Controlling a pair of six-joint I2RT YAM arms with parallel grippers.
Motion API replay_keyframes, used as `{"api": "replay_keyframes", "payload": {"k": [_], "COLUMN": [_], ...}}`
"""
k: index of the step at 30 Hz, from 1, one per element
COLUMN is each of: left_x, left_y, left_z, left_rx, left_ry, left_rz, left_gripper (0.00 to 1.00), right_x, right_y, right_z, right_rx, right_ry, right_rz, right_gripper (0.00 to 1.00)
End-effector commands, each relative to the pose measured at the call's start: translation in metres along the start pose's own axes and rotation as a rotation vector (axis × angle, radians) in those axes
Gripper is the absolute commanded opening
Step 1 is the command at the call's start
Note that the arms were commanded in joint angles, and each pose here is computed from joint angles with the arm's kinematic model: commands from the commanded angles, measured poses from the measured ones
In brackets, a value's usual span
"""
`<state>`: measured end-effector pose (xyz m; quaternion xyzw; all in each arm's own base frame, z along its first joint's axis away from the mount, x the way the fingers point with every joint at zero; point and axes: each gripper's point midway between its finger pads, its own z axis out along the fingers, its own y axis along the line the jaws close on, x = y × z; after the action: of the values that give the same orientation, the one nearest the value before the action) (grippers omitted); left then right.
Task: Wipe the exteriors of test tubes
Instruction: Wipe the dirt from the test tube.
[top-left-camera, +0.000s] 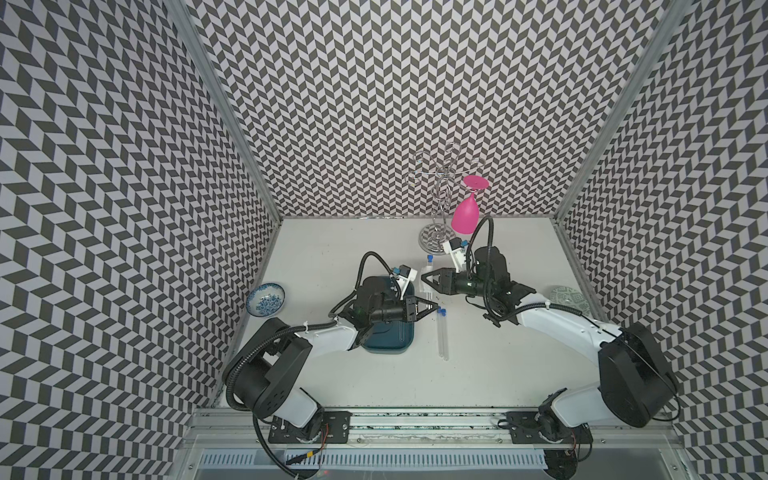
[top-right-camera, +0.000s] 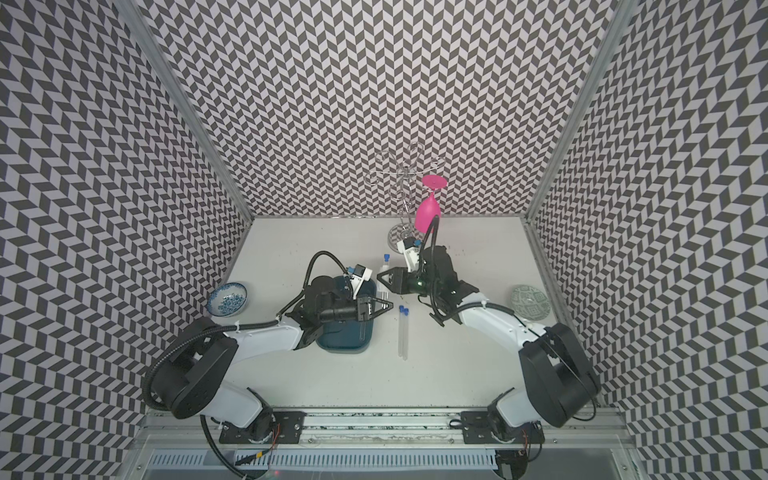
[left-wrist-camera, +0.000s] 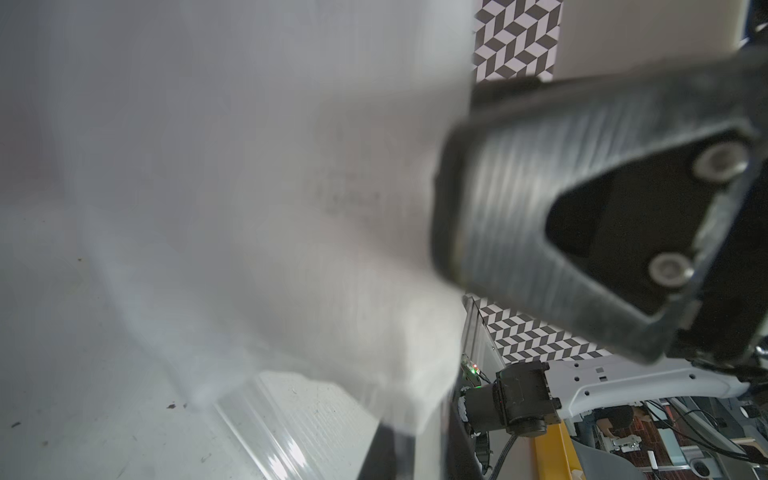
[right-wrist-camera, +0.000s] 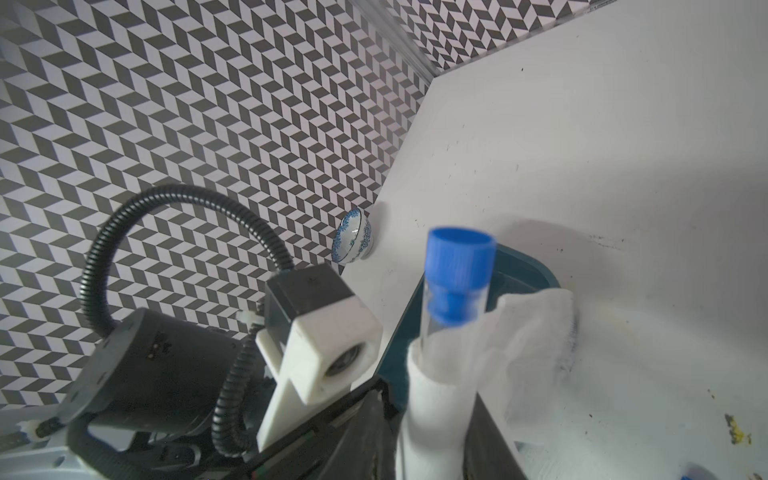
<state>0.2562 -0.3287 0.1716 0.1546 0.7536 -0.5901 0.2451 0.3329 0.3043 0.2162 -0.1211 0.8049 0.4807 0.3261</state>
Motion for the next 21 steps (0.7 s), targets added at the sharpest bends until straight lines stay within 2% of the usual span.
{"api": "replay_keyframes", "payload": {"k": [1,4,8,16,21], "left_x": [-0.007,-0.007,-0.009,-0.015,-0.015], "left_y": [-0.013,-0.014,-0.016,-0.016,-0.016], "left_z": [-0.002,-0.002,-0.003,-0.006,-0.006], "left_rx": [0.021,0.021,0.025,0.024,0.023], "left_ry": [-0.011,-0.011,-0.016,-0.032,-0.033], "left_rz": [0.030,0.031,0.036,0.039,0.038], "left_gripper": [0.14,0.14,0.14,0.14,0.14], "right_x": [-0.022,-0.028,-0.018,0.044,0.061], "right_y": [-0.001,0.001,0.003,0.007,0.008], "right_z": [0.004,0.006,0.007,-0.001,-0.002], "right_rx": [0.019,0.014,-0.011,-0.036,-0.041], "right_ry": [-0.054,-0.060,-0.039,0.024,0.047], "right_rz": [-0.075,-0.093,-0.085,-0.022,-0.004], "right_gripper": [0.29,0.23,0.20,0.20,0.22]}}
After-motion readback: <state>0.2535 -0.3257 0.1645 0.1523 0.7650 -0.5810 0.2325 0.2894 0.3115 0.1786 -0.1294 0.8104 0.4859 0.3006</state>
